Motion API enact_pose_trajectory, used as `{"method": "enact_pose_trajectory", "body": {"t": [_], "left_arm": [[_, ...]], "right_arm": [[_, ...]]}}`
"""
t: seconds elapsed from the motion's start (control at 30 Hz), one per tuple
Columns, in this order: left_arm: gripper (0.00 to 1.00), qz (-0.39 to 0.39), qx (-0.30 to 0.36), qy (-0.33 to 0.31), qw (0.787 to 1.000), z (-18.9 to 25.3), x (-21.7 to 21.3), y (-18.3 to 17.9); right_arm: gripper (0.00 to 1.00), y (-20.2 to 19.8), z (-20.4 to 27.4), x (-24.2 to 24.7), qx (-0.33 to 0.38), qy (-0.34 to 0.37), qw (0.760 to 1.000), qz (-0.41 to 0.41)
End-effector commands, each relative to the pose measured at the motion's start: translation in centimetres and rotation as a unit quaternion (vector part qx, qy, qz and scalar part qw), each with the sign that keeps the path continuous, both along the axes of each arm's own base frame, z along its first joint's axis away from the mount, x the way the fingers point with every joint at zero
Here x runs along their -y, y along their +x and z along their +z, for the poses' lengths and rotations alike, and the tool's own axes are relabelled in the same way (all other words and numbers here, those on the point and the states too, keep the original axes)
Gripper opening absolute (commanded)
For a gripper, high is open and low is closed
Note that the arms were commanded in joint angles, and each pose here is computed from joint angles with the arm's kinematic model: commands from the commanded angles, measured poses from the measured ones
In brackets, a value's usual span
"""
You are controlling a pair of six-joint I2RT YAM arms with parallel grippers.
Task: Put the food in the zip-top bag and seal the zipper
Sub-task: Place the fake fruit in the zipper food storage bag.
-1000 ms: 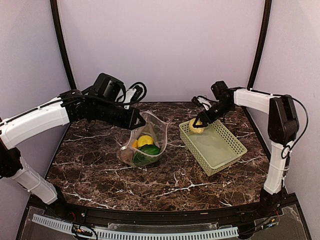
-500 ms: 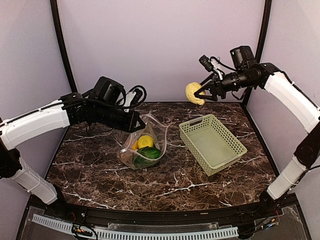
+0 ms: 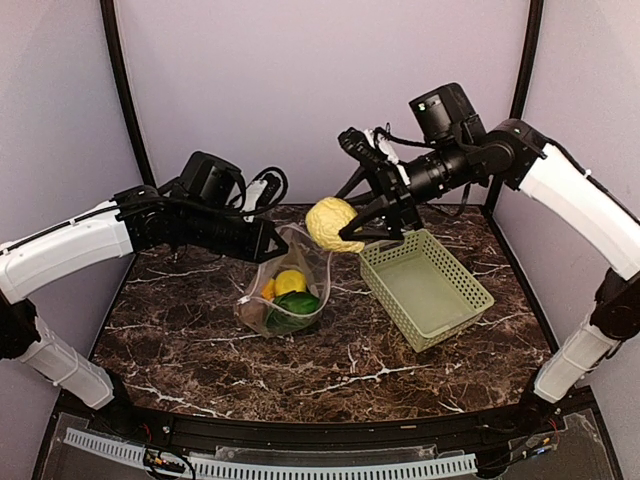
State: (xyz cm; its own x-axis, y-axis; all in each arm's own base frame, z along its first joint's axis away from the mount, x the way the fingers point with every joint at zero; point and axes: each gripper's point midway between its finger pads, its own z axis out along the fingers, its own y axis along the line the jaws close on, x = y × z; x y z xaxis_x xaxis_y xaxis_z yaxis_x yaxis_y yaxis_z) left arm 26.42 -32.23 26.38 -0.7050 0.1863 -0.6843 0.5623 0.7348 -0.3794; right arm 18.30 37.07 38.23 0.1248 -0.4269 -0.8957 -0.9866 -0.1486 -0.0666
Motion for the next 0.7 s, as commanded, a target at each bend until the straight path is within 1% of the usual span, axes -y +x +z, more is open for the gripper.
{"method": "enact_pose_trajectory", "body": {"t": [0.0, 0.13, 0.3, 0.5, 0.67], "left_arm": [[0.01, 0.000, 0.001, -0.025, 1.000, 1.4, -0.4, -0.6], [0.01, 0.003, 0.001, -0.030, 1.000, 1.7, -0.5, -0.7], [0.01, 0.006, -0.005, -0.029, 1.000, 1.4, -0.6, -0.8], [0.01, 0.008, -0.007, -0.030, 1.000, 1.5, -0.9, -1.0], [0.01, 0.004, -0.011, -0.030, 0.999, 1.4, -0.9, -1.3]], "right_arm": [[0.57, -1.8, -2.9, -2.2, 0.059, -0.052, 0.997, 0.025], [0.55, -3.7, -5.0, -4.1, 0.117, -0.087, 0.988, 0.044], [0.54, -4.3, -6.1, -5.9, 0.164, -0.110, 0.979, 0.040], [0.49, -1.8, -7.1, -7.5, 0.249, -0.122, 0.961, 0.004], [0.49, 0.8, -7.8, -8.1, 0.310, -0.127, 0.942, -0.034]]}}
